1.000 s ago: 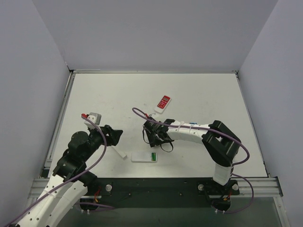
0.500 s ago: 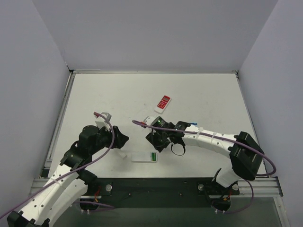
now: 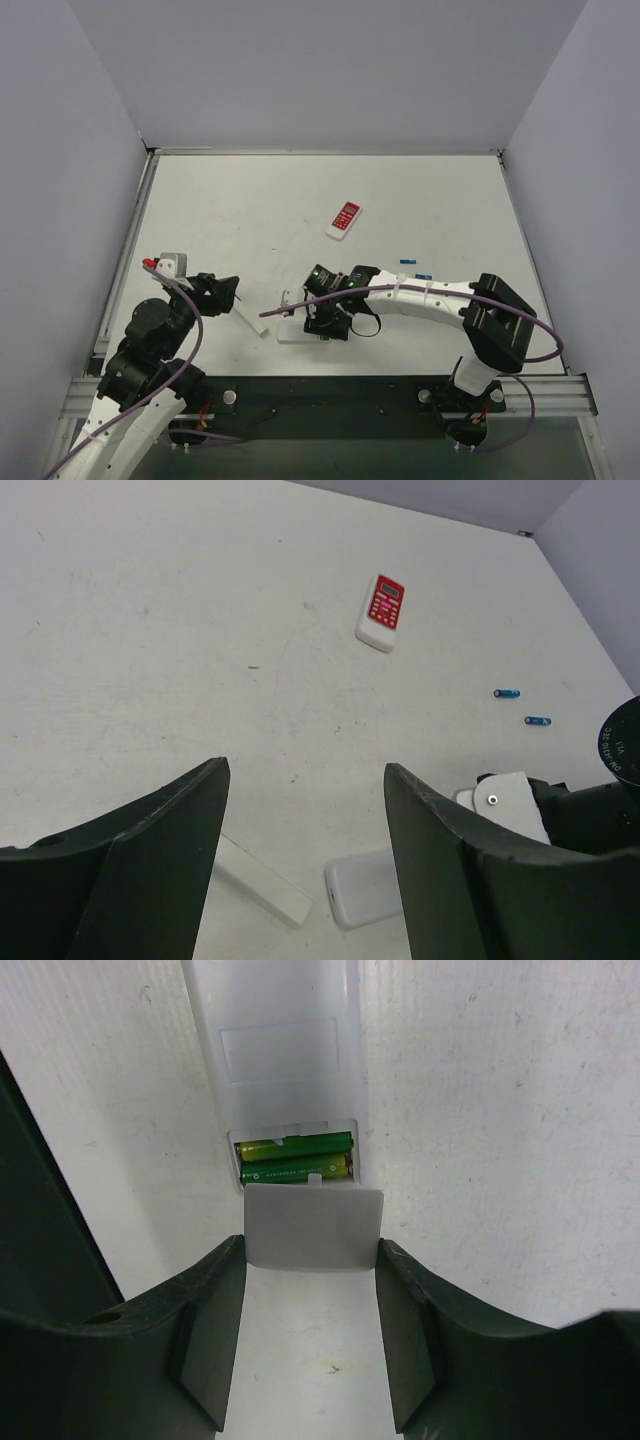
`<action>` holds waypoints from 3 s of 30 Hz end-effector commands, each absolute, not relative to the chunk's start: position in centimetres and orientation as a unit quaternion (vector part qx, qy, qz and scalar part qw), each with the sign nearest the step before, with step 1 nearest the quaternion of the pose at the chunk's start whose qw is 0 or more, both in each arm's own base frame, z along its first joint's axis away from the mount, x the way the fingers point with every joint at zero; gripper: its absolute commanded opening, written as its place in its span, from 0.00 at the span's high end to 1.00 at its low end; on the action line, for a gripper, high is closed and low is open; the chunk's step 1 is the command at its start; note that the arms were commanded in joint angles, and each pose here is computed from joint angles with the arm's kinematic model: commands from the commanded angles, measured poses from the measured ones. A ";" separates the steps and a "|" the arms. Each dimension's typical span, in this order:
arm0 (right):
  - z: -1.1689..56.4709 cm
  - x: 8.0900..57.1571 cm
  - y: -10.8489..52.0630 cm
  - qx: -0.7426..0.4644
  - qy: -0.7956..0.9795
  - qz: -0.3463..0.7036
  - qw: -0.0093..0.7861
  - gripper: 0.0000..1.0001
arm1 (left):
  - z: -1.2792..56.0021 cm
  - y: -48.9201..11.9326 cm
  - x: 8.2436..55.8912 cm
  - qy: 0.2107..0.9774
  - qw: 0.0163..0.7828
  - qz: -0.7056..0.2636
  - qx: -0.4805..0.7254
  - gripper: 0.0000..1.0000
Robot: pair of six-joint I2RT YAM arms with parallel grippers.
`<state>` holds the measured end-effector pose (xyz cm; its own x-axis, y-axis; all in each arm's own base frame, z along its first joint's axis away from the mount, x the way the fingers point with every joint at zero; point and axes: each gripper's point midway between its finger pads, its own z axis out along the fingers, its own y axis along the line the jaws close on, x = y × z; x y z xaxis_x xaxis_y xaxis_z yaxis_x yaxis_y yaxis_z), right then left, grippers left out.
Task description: Load the batteries into the remote control
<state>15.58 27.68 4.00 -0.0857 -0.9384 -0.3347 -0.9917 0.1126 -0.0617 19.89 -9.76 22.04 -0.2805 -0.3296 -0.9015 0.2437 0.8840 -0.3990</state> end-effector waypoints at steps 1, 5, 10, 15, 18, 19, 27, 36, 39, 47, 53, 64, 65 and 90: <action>5.2 15.5 28.6 -0.696 0.696 0.100 0.145 0.71 | 23.3 -8.3 20.5 0.743 0.633 -0.214 -0.047 0.27; 4.7 15.2 28.8 -0.709 0.686 0.102 0.132 0.70 | 23.4 -7.6 20.5 0.742 0.637 -0.200 -0.059 0.27; 4.5 15.2 29.2 -0.717 0.678 0.104 0.126 0.70 | 23.8 -6.9 20.4 0.731 0.649 -0.196 -0.072 0.27; 4.1 15.1 29.4 -0.723 0.673 0.104 0.116 0.70 | 23.7 -6.9 20.5 0.734 0.647 -0.194 -0.072 0.27; 3.8 15.2 29.3 -0.724 0.674 0.099 0.111 0.70 | 23.6 -6.9 20.5 0.735 0.645 -0.194 -0.072 0.27; 3.9 15.2 29.4 -0.724 0.673 0.099 0.112 0.70 | 23.7 -6.9 20.5 0.734 0.646 -0.195 -0.073 0.27; 3.4 15.1 29.5 -0.726 0.673 0.100 0.102 0.69 | 23.6 -7.0 20.6 0.735 0.646 -0.197 -0.069 0.27; 2.8 14.8 29.3 -0.727 0.674 0.098 0.092 0.69 | 23.7 -7.0 20.6 0.733 0.647 -0.198 -0.070 0.27; 2.8 14.8 29.4 -0.727 0.673 0.099 0.092 0.69 | 23.6 -7.0 20.5 0.734 0.646 -0.198 -0.069 0.27; 2.9 14.3 29.6 -0.727 0.672 0.111 0.087 0.64 | 23.7 -7.0 20.5 0.733 0.646 -0.200 -0.069 0.27; 2.9 14.1 29.6 -0.728 0.671 0.113 0.084 0.64 | 23.7 -7.0 20.5 0.733 0.646 -0.200 -0.069 0.27; 2.8 13.5 29.8 -0.720 0.681 0.115 0.074 0.62 | 23.7 -7.1 20.5 0.732 0.646 -0.203 -0.070 0.27; 2.7 13.5 29.8 -0.718 0.683 0.117 0.072 0.61 | 23.6 -7.1 20.5 0.733 0.646 -0.203 -0.070 0.27; 2.4 14.7 29.9 -0.627 0.772 0.070 0.077 0.61 | 23.7 -7.1 20.4 0.731 0.646 -0.207 -0.074 0.27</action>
